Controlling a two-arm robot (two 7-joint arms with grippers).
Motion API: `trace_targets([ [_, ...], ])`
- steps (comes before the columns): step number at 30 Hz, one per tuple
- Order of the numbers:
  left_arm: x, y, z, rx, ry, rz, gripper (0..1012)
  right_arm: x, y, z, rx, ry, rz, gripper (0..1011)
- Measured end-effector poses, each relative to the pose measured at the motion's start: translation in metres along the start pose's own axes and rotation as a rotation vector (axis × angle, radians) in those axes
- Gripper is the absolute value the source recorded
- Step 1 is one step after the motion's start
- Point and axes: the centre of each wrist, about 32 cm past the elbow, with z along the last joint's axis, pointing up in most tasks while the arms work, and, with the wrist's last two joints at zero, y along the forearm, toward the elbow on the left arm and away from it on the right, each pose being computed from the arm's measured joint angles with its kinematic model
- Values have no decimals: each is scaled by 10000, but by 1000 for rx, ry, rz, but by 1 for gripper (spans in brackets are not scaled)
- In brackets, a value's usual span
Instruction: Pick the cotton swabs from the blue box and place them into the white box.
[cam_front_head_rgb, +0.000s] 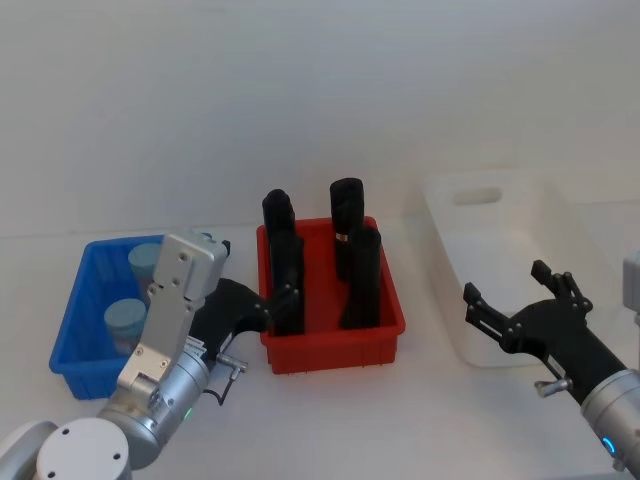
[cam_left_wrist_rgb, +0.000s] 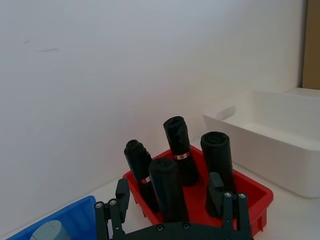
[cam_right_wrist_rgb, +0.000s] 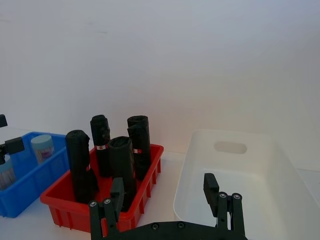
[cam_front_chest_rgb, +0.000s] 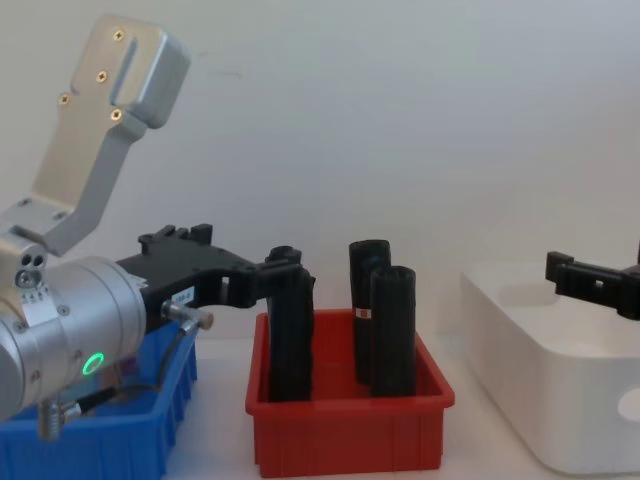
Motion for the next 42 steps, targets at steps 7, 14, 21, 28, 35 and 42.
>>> trace_targets([
  [7, 157, -35, -60, 33, 33, 44, 1004, 0, 0, 0, 0, 0, 0, 1002],
  [14, 335, -58, -120, 59, 61, 88, 1004, 0, 0, 0, 0, 0, 0, 1001],
  [21, 518, -68, -175, 95, 92, 131, 1004, 0, 0, 0, 0, 0, 0, 1002],
  [28, 702, -66, -233, 145, 125, 169, 1004, 0, 0, 0, 0, 0, 0, 1002],
  [35, 841, -53, -288, 190, 155, 192, 1004, 0, 0, 0, 0, 0, 0, 1002],
  [42, 929, -45, -323, 225, 181, 202, 1004, 0, 0, 0, 0, 0, 0, 1002],
])
